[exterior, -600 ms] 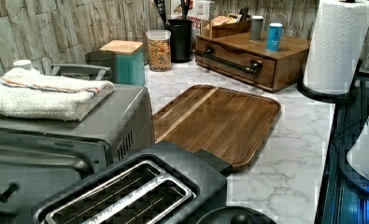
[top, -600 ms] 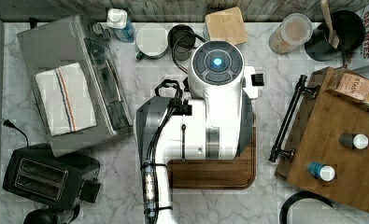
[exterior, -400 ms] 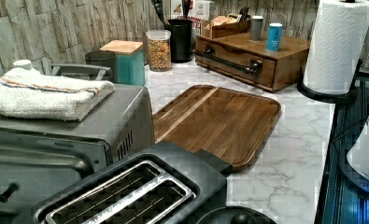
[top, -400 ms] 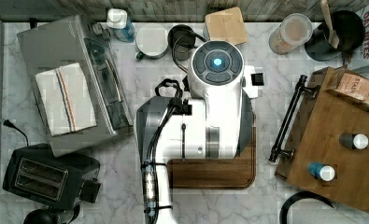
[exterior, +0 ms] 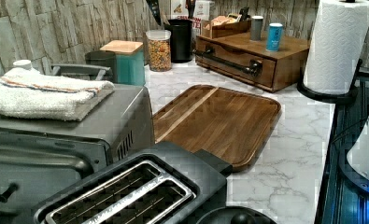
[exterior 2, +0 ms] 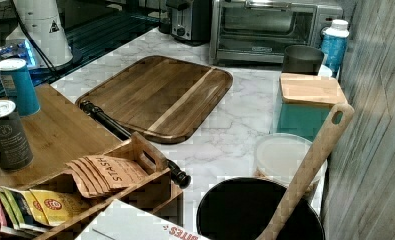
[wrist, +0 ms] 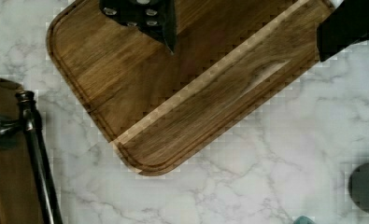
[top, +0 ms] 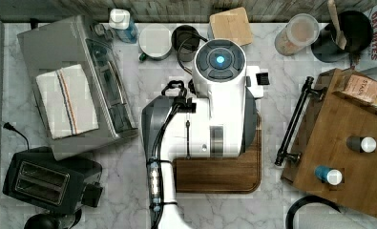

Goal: Open the drawer.

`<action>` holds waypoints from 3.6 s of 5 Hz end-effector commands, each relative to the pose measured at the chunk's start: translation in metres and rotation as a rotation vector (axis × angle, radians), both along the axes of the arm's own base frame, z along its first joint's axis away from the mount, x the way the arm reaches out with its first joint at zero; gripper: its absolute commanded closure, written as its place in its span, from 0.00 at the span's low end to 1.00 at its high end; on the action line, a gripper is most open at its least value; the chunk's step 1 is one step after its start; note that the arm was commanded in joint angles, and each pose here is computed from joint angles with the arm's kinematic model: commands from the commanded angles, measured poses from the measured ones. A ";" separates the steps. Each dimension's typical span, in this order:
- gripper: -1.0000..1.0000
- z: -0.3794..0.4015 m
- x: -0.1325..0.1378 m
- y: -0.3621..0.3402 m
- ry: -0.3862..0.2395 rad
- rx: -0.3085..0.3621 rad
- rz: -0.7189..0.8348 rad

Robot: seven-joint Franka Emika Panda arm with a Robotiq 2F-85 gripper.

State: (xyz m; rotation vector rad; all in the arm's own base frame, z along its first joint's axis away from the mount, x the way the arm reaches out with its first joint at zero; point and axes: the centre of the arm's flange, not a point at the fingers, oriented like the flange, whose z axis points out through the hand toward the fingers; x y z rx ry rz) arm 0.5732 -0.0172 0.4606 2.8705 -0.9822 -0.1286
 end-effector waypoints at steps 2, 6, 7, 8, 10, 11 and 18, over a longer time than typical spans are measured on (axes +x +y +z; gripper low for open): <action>0.00 0.009 -0.001 -0.147 -0.089 -0.075 0.090; 0.00 -0.034 0.005 -0.193 -0.156 -0.084 0.264; 0.00 -0.061 0.001 -0.199 -0.139 -0.082 0.313; 0.00 -0.081 -0.002 -0.210 -0.133 -0.082 0.293; 0.00 -0.099 -0.007 -0.230 -0.020 -0.152 0.214; 0.00 -0.105 -0.018 -0.239 -0.018 -0.189 0.212; 0.00 -0.197 -0.050 -0.262 -0.089 -0.142 0.114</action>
